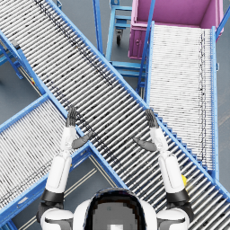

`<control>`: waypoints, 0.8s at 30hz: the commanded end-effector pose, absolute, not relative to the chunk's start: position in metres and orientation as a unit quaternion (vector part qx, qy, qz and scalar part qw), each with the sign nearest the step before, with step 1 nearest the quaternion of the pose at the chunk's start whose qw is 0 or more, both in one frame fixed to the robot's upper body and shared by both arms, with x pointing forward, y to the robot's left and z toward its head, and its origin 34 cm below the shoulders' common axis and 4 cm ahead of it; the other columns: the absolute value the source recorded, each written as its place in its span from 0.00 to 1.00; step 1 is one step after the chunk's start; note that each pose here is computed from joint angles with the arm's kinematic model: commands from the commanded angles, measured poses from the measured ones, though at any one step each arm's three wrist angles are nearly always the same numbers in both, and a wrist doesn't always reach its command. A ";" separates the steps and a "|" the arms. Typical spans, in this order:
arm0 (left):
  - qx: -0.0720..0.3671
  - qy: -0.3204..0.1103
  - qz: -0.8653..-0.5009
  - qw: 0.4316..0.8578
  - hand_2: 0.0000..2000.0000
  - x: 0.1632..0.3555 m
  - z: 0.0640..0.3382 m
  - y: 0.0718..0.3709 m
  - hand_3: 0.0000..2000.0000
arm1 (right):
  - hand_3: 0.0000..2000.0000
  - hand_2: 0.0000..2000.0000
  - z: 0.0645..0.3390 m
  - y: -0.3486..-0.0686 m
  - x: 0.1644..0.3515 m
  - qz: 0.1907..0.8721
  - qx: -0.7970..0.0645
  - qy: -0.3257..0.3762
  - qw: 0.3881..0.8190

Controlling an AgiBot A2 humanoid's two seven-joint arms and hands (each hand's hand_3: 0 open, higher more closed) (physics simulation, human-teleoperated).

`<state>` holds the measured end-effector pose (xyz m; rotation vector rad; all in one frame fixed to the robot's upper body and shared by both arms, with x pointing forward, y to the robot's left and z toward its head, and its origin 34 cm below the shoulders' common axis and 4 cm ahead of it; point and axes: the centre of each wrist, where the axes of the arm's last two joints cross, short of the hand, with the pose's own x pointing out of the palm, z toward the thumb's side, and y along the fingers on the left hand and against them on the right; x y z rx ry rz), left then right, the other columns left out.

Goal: Pick up the oil and place it on the left assembly line, put the cola on the right, and keep Sprite still

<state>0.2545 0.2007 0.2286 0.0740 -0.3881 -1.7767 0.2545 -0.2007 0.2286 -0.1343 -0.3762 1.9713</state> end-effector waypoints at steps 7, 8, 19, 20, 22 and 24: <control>0.032 -0.168 -0.771 0.614 0.00 0.255 0.229 0.201 0.00 | 0.00 0.00 0.229 -0.201 0.255 0.828 -0.056 -0.158 0.536; 0.032 -0.168 -0.771 0.614 0.00 0.255 0.229 0.201 0.00 | 0.00 0.00 0.229 -0.201 0.255 0.828 -0.056 -0.158 0.536; 0.100 -0.262 -0.765 0.580 0.00 0.254 0.258 0.207 0.00 | 0.00 0.00 0.252 -0.199 0.255 0.779 -0.091 -0.251 0.567; 0.105 -0.270 -0.761 0.581 0.00 0.255 0.263 0.209 0.00 | 0.00 0.00 0.256 -0.200 0.255 0.775 -0.096 -0.260 0.568; 0.115 -0.286 -0.751 0.584 0.00 0.256 0.272 0.213 0.00 | 0.00 0.00 0.263 -0.202 0.255 0.768 -0.103 -0.274 0.570; 0.120 -0.295 -0.742 0.590 0.00 0.257 0.276 0.218 0.00 | 0.00 0.00 0.270 -0.205 0.255 0.760 -0.110 -0.286 0.573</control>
